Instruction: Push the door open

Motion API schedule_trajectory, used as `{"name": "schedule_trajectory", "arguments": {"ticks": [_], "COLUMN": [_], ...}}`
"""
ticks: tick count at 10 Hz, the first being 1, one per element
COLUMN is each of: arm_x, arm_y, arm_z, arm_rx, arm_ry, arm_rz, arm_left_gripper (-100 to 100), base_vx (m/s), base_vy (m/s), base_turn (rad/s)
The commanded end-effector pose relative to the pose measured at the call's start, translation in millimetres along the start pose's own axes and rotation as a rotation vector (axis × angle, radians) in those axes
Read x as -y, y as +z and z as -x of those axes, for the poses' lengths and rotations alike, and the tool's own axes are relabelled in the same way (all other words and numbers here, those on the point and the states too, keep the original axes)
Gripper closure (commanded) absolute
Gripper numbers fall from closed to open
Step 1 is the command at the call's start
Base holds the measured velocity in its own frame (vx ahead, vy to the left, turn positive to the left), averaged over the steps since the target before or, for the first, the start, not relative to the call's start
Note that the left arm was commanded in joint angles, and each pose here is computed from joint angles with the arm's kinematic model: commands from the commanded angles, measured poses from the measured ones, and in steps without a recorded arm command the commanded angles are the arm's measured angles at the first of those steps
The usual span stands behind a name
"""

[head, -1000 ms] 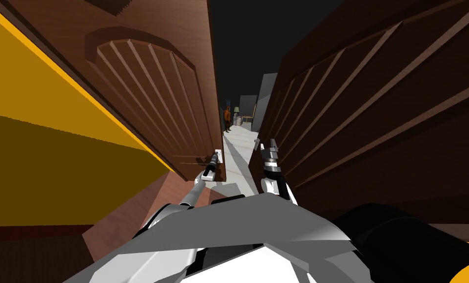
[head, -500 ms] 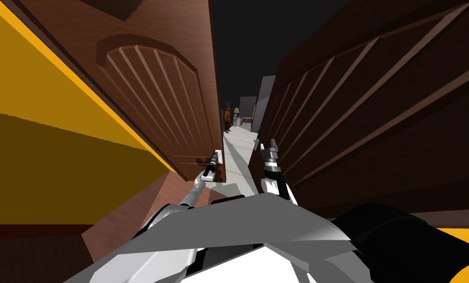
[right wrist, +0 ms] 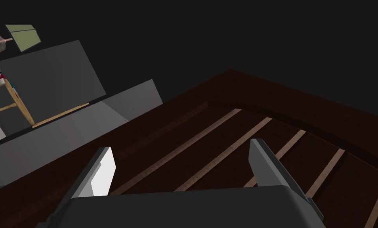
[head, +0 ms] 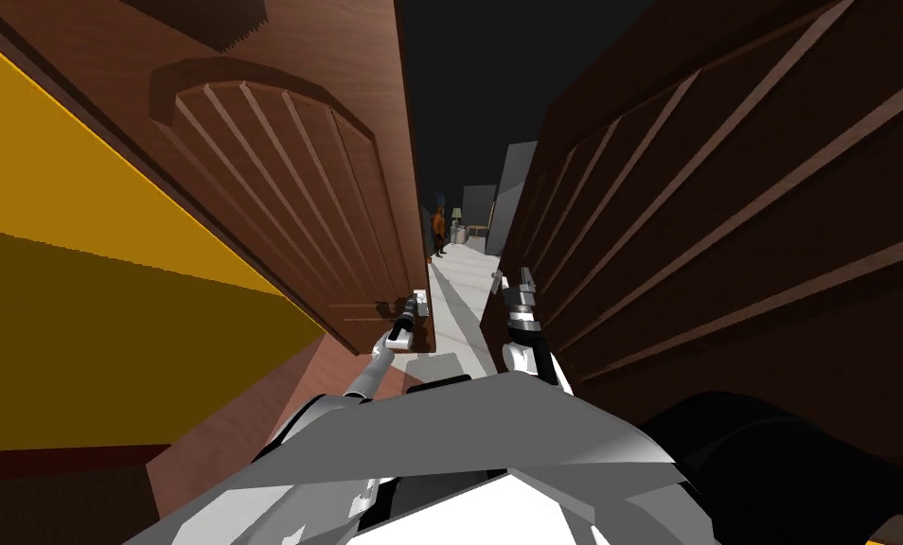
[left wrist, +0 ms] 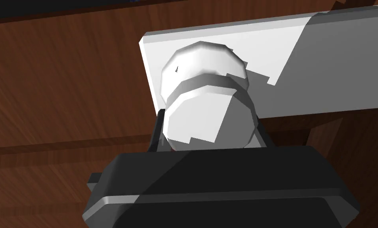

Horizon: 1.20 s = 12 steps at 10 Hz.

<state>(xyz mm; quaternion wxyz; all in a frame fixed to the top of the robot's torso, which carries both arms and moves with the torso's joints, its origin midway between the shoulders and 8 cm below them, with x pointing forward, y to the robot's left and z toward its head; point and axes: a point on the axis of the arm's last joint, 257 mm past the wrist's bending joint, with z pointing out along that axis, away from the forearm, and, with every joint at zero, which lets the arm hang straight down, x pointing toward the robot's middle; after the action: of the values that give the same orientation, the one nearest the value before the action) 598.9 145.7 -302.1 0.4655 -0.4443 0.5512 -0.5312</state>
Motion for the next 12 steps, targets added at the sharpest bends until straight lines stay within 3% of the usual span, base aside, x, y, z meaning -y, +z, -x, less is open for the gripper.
{"name": "schedule_trajectory", "arguments": {"ticks": [1,2,3,9,12], "arm_x": [7.6,8.5,4.5,5.7,4.3], "arm_y": [5.1,5.6,4.0,7.0,5.6], "arm_z": [20.6,27.3,20.2,6.7,17.2], "arm_rx": [0.036,0.052,0.041,0.036,0.046], "arm_ry": [0.016,0.020,0.009,-0.030,-0.014], "arm_rz": [-0.017,-0.019,-0.009,-0.003,-0.005], "arm_left_gripper": [100,100,-100,-100,-100], "base_vx": [0.229,0.220,-0.076,-0.243,0.039], "base_vy": [-0.058,-0.045,-0.038,-0.061,-0.025], "base_turn": [0.084,0.156,0.100,0.036,-0.013]}}
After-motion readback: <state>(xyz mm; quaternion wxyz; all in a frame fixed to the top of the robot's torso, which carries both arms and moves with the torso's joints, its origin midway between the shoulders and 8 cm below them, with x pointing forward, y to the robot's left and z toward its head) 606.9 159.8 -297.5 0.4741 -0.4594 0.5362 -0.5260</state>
